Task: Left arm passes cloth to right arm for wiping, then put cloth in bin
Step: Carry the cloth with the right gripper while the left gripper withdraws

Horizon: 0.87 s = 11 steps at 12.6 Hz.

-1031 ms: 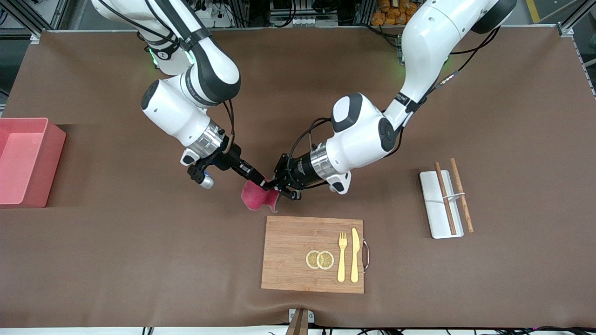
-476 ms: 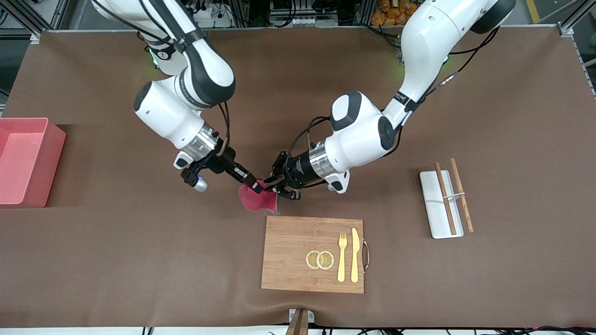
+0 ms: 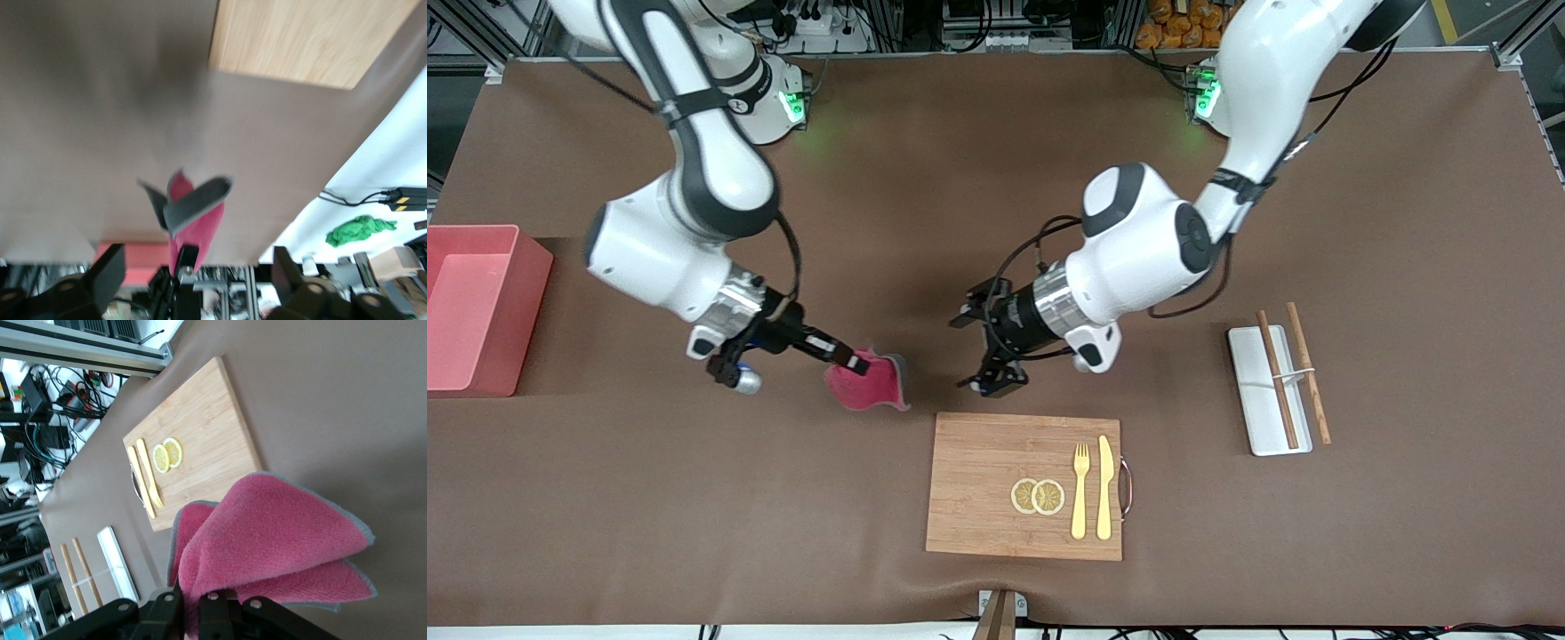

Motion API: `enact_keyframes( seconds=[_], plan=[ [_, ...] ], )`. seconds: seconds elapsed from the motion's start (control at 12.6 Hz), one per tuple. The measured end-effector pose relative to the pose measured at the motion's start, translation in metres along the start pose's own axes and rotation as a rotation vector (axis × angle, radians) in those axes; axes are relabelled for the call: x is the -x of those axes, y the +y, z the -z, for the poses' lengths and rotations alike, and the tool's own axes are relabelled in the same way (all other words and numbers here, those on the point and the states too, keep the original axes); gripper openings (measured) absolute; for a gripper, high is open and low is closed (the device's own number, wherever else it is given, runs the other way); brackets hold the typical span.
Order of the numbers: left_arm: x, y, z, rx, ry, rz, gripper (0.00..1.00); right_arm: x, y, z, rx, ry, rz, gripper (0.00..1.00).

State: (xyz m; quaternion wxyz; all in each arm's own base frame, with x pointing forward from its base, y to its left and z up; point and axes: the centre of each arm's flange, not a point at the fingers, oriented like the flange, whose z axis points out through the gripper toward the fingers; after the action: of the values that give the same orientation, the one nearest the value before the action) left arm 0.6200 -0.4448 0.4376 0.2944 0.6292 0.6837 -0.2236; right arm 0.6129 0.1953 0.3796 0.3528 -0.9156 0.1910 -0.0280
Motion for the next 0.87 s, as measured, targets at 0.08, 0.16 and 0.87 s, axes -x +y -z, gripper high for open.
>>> enact_keyframes(
  seconds=[0.08, 0.16, 0.87],
  plan=[
    [-0.006, 0.009, 0.02, -0.004, 0.051, -0.036, 1.0, -0.012, 0.016, 0.011, 0.01, -0.029, 0.03, 0.07],
    [-0.015, 0.018, 0.039, -0.012, 0.096, -0.072, 1.0, -0.023, 0.034, 0.024, 0.044, -0.054, 0.067, 0.07],
    [-0.164, 0.092, 0.25, -0.235, 0.439, -0.764, 1.0, -0.083, 0.113, 0.159, 0.559, -0.244, 0.361, 0.07]
  ],
)
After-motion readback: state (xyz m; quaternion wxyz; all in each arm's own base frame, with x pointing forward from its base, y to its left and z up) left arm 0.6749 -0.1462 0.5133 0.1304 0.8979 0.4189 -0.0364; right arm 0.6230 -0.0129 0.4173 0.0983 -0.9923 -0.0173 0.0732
